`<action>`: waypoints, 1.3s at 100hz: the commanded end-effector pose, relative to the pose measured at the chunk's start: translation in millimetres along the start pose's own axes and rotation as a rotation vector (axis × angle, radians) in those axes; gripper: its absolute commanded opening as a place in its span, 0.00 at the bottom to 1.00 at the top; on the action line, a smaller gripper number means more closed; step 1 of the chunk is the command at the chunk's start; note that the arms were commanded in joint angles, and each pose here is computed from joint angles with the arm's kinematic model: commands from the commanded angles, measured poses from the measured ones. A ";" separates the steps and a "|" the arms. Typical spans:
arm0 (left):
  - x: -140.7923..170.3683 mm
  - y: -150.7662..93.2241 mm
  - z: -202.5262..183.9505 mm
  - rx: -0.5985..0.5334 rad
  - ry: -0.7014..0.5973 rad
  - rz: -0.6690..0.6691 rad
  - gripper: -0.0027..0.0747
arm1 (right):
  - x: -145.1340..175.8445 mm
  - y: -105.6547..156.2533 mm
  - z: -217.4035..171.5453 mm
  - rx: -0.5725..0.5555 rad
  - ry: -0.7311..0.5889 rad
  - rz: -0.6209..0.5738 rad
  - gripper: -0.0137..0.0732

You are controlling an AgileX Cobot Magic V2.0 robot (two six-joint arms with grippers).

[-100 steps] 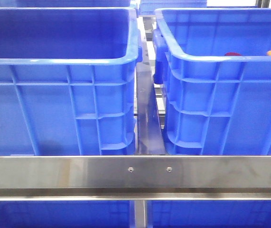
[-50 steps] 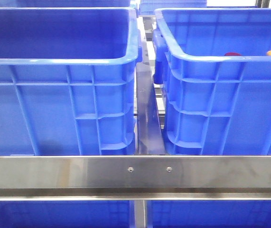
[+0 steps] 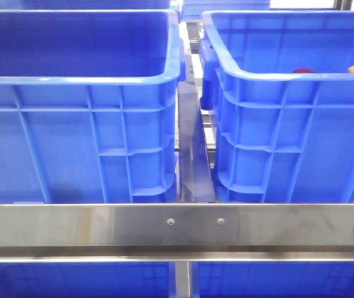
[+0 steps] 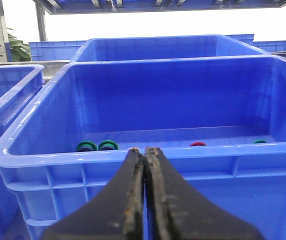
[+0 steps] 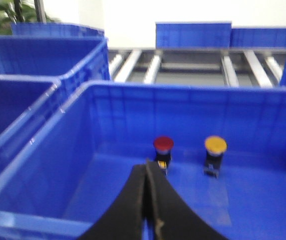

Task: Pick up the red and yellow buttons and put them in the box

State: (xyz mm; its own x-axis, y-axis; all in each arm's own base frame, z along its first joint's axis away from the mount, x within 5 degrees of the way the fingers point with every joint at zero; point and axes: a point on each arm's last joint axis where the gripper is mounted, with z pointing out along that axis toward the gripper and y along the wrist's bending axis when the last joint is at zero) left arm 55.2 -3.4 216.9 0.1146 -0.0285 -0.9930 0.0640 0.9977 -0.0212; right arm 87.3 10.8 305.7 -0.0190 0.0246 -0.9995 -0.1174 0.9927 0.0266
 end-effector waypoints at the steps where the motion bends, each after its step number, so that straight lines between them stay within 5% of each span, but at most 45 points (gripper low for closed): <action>1: 6.9 -0.1 -2.3 0.003 -0.070 -0.009 0.01 | -8.3 -4.6 -1.4 0.054 -0.021 0.027 0.08; 48: 6.9 -0.1 -2.3 0.003 -0.070 -0.009 0.01 | 4.1 -9.9 -22.7 0.121 -0.253 0.082 0.08; 130: 6.9 -0.1 -2.3 0.003 -0.070 -0.009 0.01 | 77.2 -8.6 -37.1 0.089 -0.322 0.085 0.08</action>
State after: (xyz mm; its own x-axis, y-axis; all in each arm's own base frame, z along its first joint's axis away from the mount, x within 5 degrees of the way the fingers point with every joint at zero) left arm 55.2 -3.4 217.1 0.1167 -0.0286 -0.9928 0.0642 0.9977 -0.0212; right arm 55.7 0.1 212.5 0.1539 0.1363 -0.9786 -0.0268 0.9907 0.1337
